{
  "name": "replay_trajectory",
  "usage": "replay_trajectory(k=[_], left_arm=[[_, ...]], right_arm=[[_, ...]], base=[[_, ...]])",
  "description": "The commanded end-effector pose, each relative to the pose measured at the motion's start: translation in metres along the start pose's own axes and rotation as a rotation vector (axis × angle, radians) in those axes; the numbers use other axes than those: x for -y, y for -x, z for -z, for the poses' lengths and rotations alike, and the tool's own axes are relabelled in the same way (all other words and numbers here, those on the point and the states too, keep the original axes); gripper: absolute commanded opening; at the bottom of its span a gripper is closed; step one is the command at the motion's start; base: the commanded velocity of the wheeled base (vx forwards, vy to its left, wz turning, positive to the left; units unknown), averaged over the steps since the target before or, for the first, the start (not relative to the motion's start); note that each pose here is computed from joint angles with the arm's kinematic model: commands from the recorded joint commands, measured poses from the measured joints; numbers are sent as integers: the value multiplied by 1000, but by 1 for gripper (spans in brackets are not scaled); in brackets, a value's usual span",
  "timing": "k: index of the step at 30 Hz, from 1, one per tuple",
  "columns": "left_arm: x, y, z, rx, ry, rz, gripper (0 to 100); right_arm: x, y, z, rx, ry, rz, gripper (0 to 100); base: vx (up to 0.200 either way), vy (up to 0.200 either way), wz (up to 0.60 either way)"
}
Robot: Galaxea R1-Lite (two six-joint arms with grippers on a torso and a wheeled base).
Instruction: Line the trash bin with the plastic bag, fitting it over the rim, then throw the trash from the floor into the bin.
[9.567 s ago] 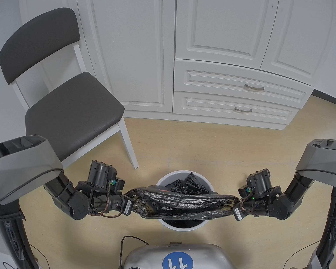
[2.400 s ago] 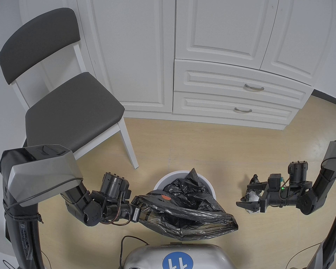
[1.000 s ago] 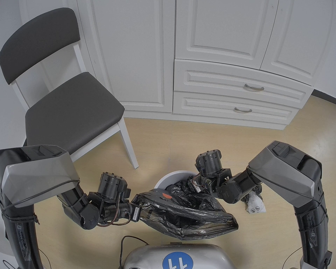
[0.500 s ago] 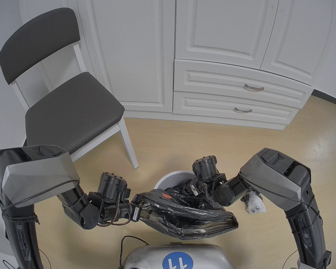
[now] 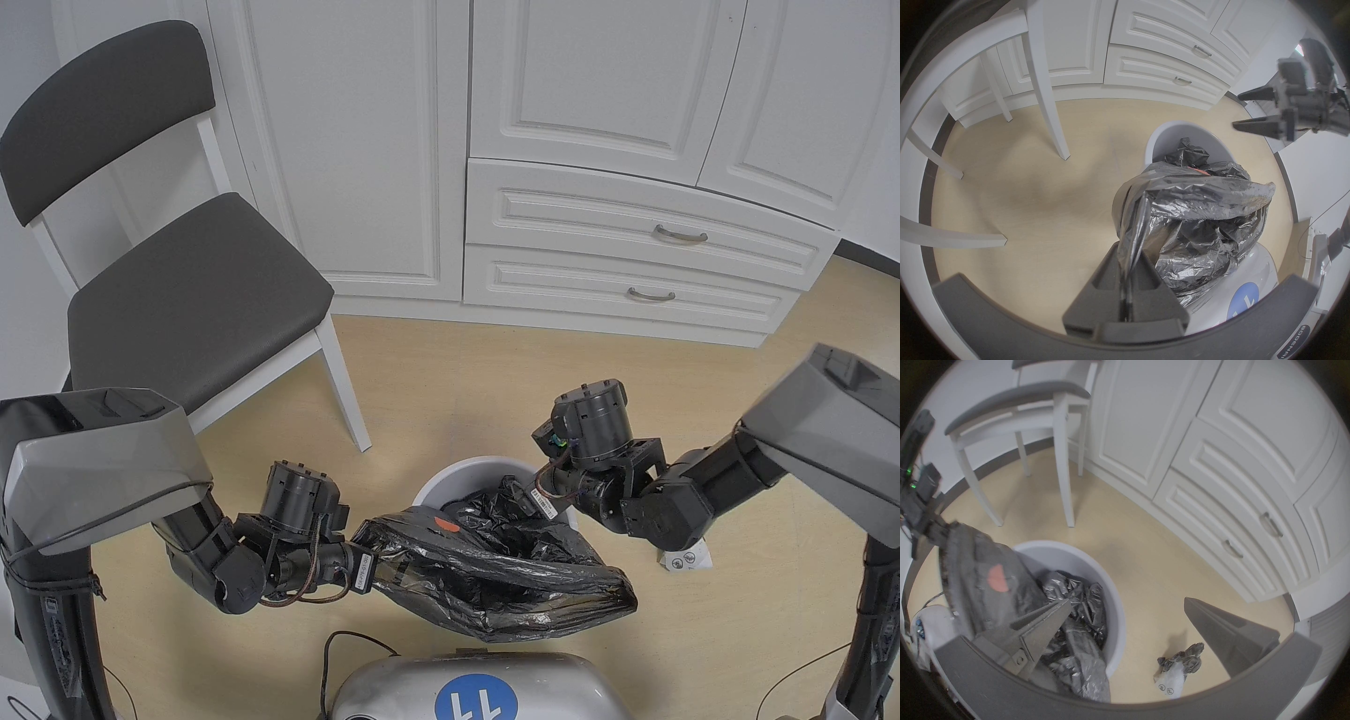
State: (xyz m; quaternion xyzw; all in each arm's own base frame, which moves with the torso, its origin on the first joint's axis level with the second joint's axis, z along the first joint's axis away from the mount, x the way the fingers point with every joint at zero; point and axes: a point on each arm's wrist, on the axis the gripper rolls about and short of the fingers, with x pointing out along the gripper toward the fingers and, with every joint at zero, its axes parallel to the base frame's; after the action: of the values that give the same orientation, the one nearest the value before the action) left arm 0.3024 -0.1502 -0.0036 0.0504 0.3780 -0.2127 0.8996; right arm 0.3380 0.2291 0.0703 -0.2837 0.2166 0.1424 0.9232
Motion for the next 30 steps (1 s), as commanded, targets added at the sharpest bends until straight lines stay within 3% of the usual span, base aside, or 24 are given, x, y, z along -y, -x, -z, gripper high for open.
replay_trajectory(k=[1, 4, 5, 9, 21, 30], left_arm=[[0, 0, 0, -1, 0, -1, 0], [0, -1, 1, -3, 0, -1, 0], [0, -1, 1, -3, 0, -1, 0], [0, -2, 2, -7, 0, -1, 0], [0, -4, 3, -13, -2, 0, 0], [0, -3, 2, -9, -2, -2, 0]], right_arm=[[0, 57, -24, 89, 46, -80, 100], [-7, 69, -11, -12, 122, -168, 100], [-11, 73, -5, -62, 162, -242, 100], [-24, 69, 5, -119, 199, -384, 100], [-50, 24, 22, -196, 215, -424, 100], [-61, -4, 30, -198, 194, -459, 100]], base=[[0, 0, 0], [0, 0, 0], [0, 0, 0], [0, 0, 0], [0, 0, 0], [0, 0, 0]])
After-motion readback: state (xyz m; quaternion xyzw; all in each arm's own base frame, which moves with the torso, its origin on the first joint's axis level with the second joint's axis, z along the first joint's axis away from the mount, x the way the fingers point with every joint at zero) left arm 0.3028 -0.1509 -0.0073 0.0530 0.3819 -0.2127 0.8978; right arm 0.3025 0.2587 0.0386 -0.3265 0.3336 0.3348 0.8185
